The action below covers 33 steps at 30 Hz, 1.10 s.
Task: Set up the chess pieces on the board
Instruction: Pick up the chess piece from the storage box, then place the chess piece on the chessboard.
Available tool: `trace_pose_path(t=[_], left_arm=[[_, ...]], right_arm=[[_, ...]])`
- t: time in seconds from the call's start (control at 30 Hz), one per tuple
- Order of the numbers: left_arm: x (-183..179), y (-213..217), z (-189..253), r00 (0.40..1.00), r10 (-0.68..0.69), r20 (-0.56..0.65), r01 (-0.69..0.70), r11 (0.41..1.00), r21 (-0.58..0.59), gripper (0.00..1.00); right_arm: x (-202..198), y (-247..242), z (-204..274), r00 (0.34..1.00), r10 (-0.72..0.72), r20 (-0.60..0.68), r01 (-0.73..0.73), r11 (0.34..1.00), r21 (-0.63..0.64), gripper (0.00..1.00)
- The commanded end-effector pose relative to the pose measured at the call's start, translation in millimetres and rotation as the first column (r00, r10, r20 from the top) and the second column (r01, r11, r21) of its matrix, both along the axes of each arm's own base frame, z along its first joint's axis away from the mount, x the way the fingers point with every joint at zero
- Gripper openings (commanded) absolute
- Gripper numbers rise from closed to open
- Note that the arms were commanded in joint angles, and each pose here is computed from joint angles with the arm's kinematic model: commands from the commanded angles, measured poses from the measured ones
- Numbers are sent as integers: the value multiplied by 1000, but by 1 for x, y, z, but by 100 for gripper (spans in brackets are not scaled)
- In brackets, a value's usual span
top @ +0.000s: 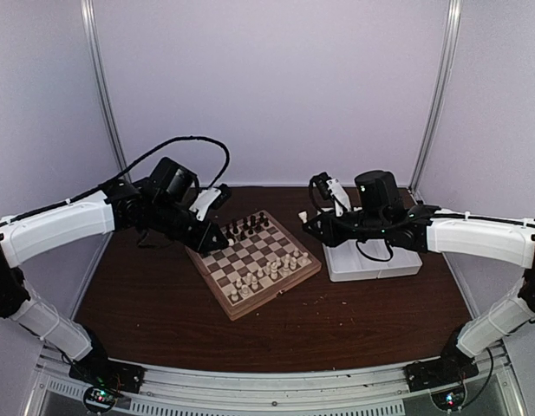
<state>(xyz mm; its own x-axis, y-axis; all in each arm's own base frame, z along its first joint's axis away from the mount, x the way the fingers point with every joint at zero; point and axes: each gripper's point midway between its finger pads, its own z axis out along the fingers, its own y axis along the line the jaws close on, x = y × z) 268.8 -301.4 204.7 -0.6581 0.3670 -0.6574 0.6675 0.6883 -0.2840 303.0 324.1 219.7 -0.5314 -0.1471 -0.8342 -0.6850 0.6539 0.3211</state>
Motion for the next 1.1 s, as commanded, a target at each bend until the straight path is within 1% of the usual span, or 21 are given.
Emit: trace_pose_path(t=[0.0, 0.07, 0.2, 0.33, 0.43, 0.6, 0.83, 1.07], left_arm=[[-16, 19, -12, 990, -137, -27, 140, 971, 196, 4], [-14, 21, -14, 987, -152, -54, 161, 955, 248, 4], [-16, 25, -30, 974, -173, -144, 213, 917, 337, 2], [-22, 22, -46, 952, -190, -240, 269, 894, 358, 1], [-21, 19, -55, 941, -183, -284, 283, 886, 367, 1], [-14, 15, -69, 934, -141, -327, 271, 879, 394, 2], [-8, 3, -83, 922, -110, -370, 265, 878, 399, 2], [-6, 11, -95, 921, -71, -382, 265, 833, 486, 2]], right_arm=[[1, -7, 1, 999, -20, 27, 20, 1000, -11, 11], [-1, -9, 2, 999, -22, 30, 23, 1000, -11, 11], [-2, -16, 2, 998, -40, 38, 41, 999, -19, 11], [-4, -21, 1, 997, -53, 47, 55, 998, -26, 10], [-4, -23, 0, 997, -59, 46, 60, 998, -27, 10], [-3, -25, -2, 997, -62, 47, 64, 997, -34, 10], [-2, -27, -4, 996, -69, 48, 71, 997, -42, 10], [-1, -29, -6, 996, -76, 49, 78, 996, -48, 9]])
